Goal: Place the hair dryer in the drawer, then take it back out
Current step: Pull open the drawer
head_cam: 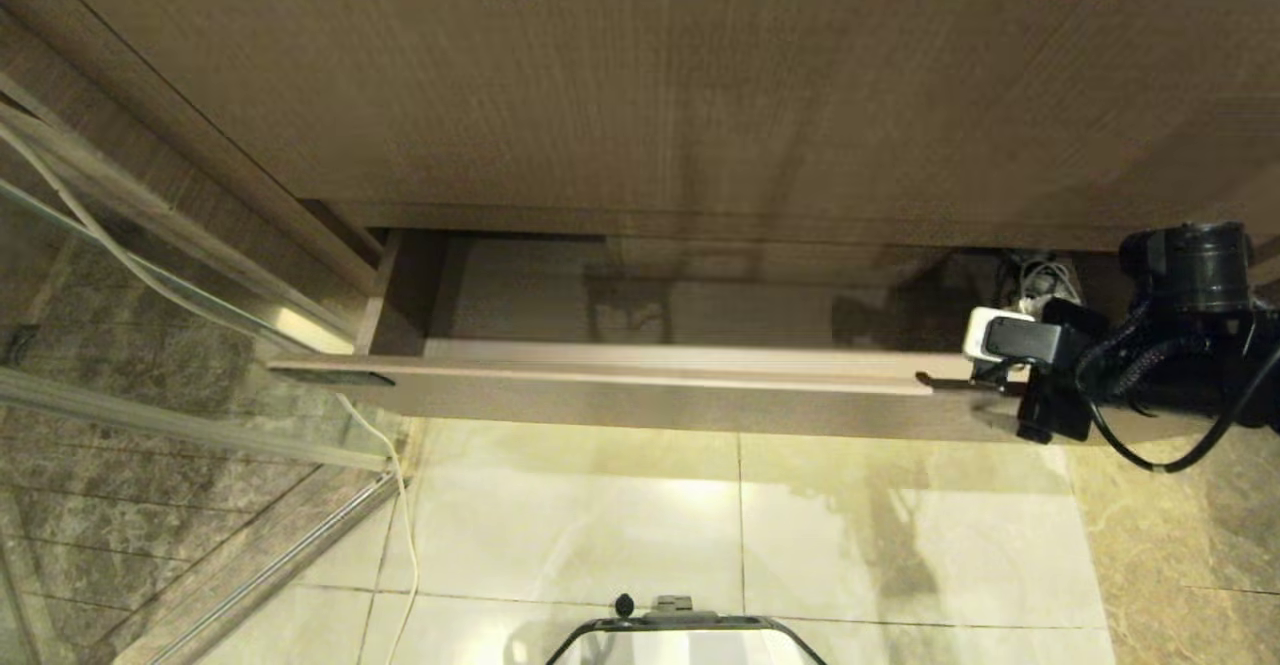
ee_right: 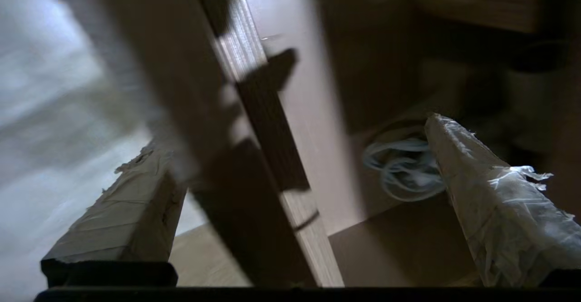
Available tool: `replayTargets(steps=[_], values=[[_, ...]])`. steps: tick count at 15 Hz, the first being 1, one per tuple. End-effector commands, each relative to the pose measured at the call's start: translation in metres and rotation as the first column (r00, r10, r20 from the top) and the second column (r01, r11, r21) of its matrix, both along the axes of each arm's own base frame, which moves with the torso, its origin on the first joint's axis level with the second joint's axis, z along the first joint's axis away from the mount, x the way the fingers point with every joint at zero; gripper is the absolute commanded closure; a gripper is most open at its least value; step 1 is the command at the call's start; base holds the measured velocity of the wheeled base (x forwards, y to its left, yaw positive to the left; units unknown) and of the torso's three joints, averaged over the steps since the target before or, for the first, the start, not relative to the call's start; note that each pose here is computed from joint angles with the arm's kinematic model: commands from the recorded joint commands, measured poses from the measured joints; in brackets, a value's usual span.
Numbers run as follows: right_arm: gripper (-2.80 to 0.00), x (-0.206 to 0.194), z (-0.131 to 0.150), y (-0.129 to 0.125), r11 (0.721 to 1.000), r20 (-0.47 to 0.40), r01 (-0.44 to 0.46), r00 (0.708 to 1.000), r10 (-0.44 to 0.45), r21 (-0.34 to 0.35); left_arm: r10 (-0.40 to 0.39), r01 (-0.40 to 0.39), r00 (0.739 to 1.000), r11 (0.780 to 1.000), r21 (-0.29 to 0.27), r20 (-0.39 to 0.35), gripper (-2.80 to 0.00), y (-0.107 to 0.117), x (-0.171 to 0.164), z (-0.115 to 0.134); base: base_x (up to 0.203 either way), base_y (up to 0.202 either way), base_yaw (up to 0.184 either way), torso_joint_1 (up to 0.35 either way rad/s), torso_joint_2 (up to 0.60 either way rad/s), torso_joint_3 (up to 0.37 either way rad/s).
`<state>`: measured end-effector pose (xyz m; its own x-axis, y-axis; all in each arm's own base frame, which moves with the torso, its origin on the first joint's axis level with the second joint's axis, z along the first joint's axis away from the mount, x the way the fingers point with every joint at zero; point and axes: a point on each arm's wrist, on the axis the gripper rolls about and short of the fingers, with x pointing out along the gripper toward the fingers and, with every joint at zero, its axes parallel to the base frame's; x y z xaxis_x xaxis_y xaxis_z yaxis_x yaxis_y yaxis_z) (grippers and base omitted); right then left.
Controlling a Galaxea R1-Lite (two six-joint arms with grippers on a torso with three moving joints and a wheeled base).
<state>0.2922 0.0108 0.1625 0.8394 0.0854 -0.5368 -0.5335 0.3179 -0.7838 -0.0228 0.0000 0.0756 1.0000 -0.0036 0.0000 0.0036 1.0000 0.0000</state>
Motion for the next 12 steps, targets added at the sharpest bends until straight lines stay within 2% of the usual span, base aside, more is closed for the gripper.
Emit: replayTargets(steps=[1,3,7,9,10,11,12], values=[[-2.80,-0.023,0.021,-0.007,1.000,0.024,0.020,1.000,-0.020,-0.003,0.001,-0.001,1.000,1.000,0.000,-0.002,0.00,0.000,0.000,0.000,0.000,0.000,0.000,0.000,0.00,0.000],[-2.80,-0.048,0.033,-0.014,0.999,-0.014,0.044,0.999,-0.044,-0.003,0.001,-0.001,1.000,1.000,0.000,-0.002,0.00,0.000,0.000,0.000,0.000,0.000,0.000,0.000,0.00,0.000],[-2.80,-0.130,0.055,-0.022,0.995,-0.008,0.099,0.995,-0.099,0.002,0.001,-0.001,1.000,1.000,0.000,-0.002,0.00,0.000,0.000,0.000,0.000,0.000,0.000,0.000,0.00,0.000],[-2.80,-0.176,0.056,-0.025,0.983,0.022,0.181,0.983,-0.182,0.042,0.001,-0.001,1.000,1.000,0.000,-0.002,0.00,0.000,0.000,0.000,0.000,0.000,0.000,0.000,0.00,0.000],[-2.80,-0.196,0.054,-0.025,0.963,0.034,0.244,0.968,-0.250,0.114,0.001,-0.001,1.000,1.000,0.000,-0.002,0.00,0.000,0.000,0.000,0.000,0.000,0.000,0.000,0.00,0.000],[-2.80,-0.213,0.050,-0.023,0.916,0.022,0.323,0.941,-0.337,0.237,0.001,-0.001,1.000,1.000,0.000,-0.002,0.00,0.000,0.000,0.000,0.000,0.000,0.000,0.000,0.00,0.000],[-2.80,-0.230,0.044,-0.021,0.840,-0.008,0.395,0.906,-0.422,0.371,0.001,-0.001,1.000,1.000,0.000,-0.002,0.00,0.000,0.000,0.000,0.000,0.000,0.000,0.000,0.00,0.000]])
